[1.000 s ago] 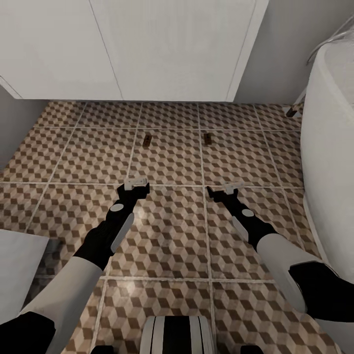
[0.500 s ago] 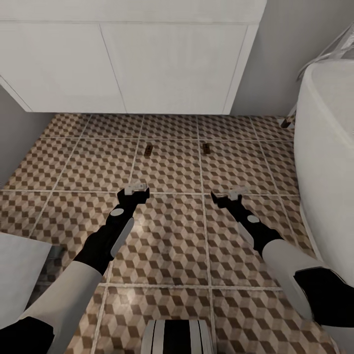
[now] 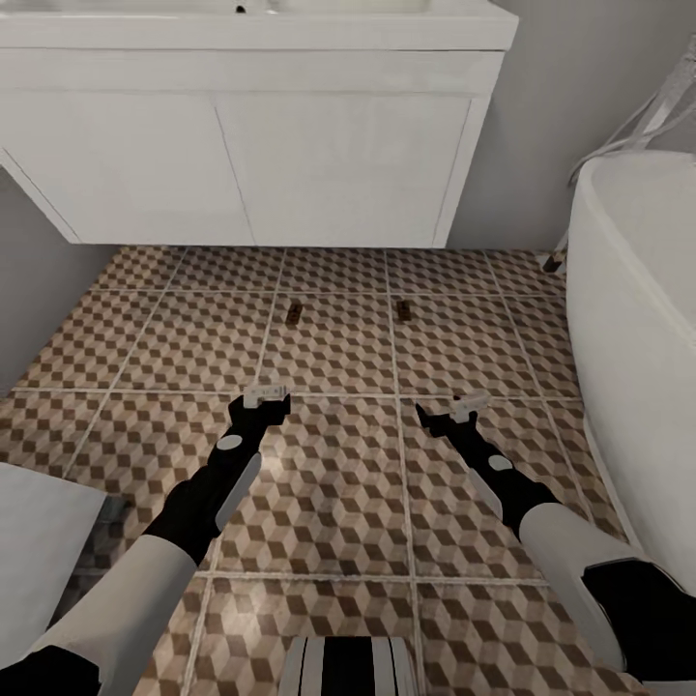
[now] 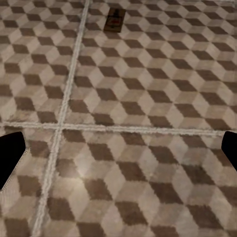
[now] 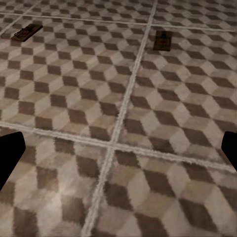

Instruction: Take the four mousetraps from the cabinet in the bathroom and place them on the bathroom floor. Make sure all four end up on the same floor surface, and ensure that at least two of them are either under or directly next to the same bathroom sink.

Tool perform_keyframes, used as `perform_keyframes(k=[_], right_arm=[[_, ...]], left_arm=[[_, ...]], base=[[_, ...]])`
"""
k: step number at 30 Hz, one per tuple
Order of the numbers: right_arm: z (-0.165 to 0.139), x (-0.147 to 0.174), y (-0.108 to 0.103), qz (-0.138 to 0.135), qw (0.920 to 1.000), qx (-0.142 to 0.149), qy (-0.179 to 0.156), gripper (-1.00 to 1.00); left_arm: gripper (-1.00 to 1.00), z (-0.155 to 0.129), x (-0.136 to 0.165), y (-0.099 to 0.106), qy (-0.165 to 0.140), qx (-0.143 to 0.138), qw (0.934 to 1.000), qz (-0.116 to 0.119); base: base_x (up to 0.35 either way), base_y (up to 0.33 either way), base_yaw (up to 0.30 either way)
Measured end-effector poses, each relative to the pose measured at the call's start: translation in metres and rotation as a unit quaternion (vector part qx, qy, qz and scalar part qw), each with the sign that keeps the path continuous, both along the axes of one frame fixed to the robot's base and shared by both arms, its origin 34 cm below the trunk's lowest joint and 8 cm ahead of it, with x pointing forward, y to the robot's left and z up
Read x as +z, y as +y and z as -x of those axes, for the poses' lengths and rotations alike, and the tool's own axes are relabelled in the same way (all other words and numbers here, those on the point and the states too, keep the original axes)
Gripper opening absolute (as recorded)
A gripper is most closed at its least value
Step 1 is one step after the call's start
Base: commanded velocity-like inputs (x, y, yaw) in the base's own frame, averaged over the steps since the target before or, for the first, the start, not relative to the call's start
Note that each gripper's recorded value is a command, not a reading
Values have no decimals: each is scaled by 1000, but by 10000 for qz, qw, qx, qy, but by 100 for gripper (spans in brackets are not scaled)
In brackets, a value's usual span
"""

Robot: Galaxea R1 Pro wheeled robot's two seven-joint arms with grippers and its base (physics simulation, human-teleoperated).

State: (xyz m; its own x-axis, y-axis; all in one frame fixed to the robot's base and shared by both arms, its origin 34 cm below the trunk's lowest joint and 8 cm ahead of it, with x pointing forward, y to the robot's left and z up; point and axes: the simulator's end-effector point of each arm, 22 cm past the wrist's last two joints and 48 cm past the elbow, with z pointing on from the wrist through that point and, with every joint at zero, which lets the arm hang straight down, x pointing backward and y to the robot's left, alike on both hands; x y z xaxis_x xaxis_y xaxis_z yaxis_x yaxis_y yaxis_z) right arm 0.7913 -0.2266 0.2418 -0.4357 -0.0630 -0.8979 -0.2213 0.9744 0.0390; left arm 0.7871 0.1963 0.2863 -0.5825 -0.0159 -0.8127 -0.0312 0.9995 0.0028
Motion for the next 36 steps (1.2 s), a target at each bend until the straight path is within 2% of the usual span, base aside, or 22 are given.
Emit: perform_keyframes(k=[4, 9, 19, 24, 36], right_arm=[[11, 2, 0, -6, 10000, 7, -42, 100], [24, 6, 1, -12, 9999, 14, -105, 100], [62, 4, 1, -20, 9999, 26, -118, 100], [75, 11, 2, -33, 9996, 35, -276, 100], [78, 41, 4, -67, 9980, 76, -623, 100]], left_arm=[[100, 6, -1, 7, -114, 66, 9999, -16], [100, 20, -7, 12, -68, 102, 9999, -48], [100, 71, -37, 25, 159, 194, 9996, -144], [100, 89, -49, 38, 52, 306, 9993, -220], [100, 139, -74, 69, 40, 510, 9976, -471]], base=[[0, 0, 0], [0, 0, 0], [0, 0, 0], [0, 0, 0], [0, 0, 0]])
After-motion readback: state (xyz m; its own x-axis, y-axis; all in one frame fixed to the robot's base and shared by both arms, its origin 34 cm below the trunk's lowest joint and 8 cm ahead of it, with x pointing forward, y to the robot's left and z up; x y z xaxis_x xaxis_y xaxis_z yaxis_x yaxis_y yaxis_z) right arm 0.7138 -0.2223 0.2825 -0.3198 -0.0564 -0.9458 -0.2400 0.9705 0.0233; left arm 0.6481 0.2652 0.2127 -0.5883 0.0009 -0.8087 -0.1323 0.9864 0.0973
